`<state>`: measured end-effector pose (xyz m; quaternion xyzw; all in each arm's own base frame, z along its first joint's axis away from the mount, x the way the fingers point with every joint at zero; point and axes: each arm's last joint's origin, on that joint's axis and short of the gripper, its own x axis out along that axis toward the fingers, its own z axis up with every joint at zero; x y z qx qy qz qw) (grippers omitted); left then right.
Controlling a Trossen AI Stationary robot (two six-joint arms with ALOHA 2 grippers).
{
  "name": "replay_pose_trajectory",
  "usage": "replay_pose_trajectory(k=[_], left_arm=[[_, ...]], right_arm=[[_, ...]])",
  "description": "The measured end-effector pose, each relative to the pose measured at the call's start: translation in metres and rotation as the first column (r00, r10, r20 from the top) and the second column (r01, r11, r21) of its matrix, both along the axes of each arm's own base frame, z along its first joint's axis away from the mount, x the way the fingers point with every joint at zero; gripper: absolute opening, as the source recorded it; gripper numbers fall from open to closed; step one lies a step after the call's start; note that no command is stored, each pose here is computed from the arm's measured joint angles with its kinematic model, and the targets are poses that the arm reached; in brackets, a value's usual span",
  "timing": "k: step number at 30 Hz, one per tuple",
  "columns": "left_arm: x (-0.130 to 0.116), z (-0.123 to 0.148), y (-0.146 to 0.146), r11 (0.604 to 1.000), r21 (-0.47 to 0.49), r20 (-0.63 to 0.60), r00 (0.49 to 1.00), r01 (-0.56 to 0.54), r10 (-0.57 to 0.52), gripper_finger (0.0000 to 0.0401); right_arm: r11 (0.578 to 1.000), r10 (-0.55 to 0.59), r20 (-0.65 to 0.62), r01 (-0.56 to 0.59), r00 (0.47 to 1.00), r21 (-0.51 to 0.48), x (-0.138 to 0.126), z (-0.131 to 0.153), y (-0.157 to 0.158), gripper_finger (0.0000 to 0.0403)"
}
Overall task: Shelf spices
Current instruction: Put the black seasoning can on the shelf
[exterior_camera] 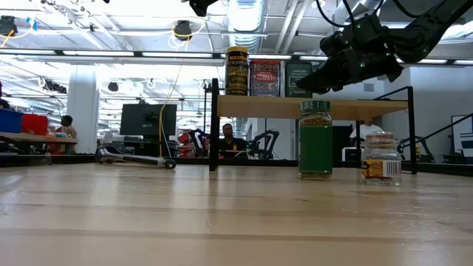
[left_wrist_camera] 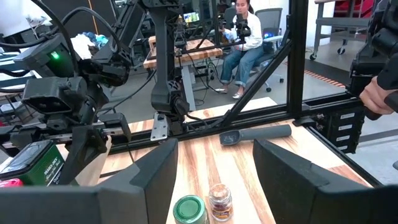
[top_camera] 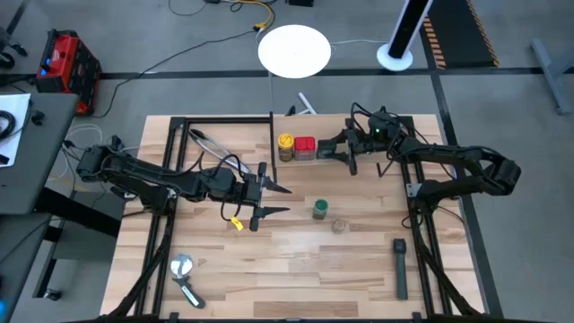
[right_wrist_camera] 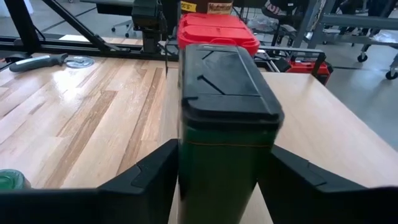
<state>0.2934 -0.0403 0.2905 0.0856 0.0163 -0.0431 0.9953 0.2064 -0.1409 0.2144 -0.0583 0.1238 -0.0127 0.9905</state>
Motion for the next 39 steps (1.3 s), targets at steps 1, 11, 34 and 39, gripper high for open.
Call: replay_pose_trajectory(k=[1, 11, 34, 39], left_arm=[[0.0001, -0.0001, 0.0000, 1.000, 0.000, 0.000, 1.000, 0.000, 0.000, 0.0201], [0.0001, -0.0001, 0.0000, 1.000, -0.006, -0.001, 1.000, -0.001, 0.001, 0.0201], [0.0001, -0.0001, 0.0000, 1.000, -0.007, -0.001, 1.000, -0.001, 0.001, 0.0201], [0.0000, 0.0001, 0.0000, 1.000, -0.007, 0.001, 1.000, -0.001, 0.001, 0.0201]], right_arm=[[1.000, -0.003, 0.002, 0.003, 1.000, -0.002, -0.0008, 0.0007, -0.0004, 0.0199], [1.000, -0.019, 0.019, 0.019, 1.000, -0.007, -0.0088, 0.0106, 0.0018, 0.0182], [0.998, -0.010, 0.005, 0.011, 1.000, -0.065, -0.0059, 0.0101, 0.0060, 0.0182], [0.996, -0.005, 0.004, 0.005, 1.000, -0.090, -0.0059, 0.0102, 0.0060, 0.0182]])
